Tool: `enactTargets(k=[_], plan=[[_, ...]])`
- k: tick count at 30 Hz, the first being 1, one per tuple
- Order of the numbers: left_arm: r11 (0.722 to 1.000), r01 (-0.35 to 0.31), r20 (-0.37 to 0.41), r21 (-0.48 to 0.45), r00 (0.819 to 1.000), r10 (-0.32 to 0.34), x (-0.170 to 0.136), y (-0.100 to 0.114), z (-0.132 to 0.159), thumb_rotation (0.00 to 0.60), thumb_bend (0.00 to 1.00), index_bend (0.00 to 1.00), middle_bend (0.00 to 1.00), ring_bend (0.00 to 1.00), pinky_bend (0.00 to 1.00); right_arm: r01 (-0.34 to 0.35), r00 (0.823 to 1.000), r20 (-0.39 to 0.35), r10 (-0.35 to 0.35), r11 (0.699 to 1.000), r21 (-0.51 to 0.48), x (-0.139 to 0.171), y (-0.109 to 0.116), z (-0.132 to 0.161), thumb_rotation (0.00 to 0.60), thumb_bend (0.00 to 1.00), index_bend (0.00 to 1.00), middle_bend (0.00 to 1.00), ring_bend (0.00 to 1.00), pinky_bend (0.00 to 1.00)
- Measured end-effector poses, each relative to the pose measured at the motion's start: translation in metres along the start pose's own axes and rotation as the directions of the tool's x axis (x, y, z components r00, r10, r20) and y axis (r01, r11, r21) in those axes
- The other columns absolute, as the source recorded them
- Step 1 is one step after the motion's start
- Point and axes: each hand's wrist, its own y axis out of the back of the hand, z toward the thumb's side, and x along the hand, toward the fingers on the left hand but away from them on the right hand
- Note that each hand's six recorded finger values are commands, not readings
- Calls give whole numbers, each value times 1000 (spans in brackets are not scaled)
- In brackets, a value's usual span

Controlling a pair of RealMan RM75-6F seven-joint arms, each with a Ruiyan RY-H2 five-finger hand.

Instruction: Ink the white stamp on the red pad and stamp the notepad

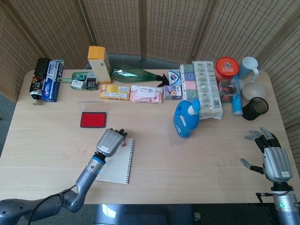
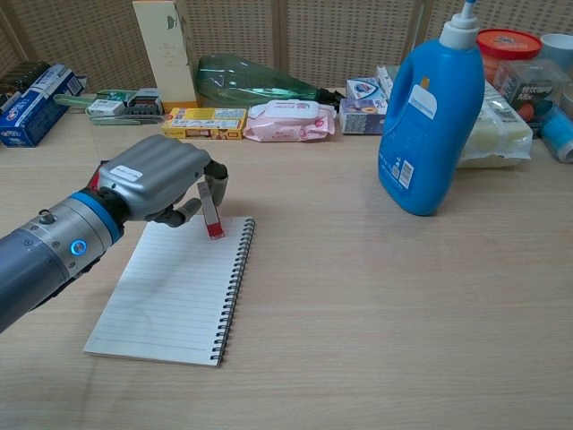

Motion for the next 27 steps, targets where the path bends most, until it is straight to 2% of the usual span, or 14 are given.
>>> enactTargets(k=[5, 10, 13, 17, 22, 27], plan=[[999, -39, -5, -22, 999, 39, 0, 16, -2, 600, 475, 843, 765, 658, 634, -2, 1000, -2, 2, 1000, 1, 0, -1, 1, 600, 0, 302, 235, 96, 118], [994, -92, -18, -56, 996, 91, -3, 43, -10, 600, 474, 844, 760, 658, 634, -3, 1000, -5, 3, 1000, 2, 0, -1, 2, 600, 0, 302, 235, 96, 118], [991, -121, -39, -54, 992, 119, -8, 61, -26, 600, 473, 843, 754, 657, 634, -2, 1000, -8, 2, 1000, 2, 1, -1, 2, 600, 0, 302, 235, 96, 118], [991, -131, -72, -33, 989, 128, -20, 72, -51, 600, 472, 843, 749, 657, 634, -1, 1000, -12, 1, 1000, 2, 1, -1, 4, 600, 0, 302, 235, 96, 118], [995, -103, -117, -20, 988, 100, -44, 68, -84, 600, 469, 843, 738, 651, 634, 4, 1000, -19, -4, 1000, -2, 3, 1, 6, 600, 0, 302, 235, 96, 118], [998, -59, -166, -27, 985, 54, -69, 53, -112, 600, 468, 843, 725, 640, 633, 5, 1000, -26, -5, 1000, -4, 4, 2, 8, 600, 0, 302, 235, 96, 118]])
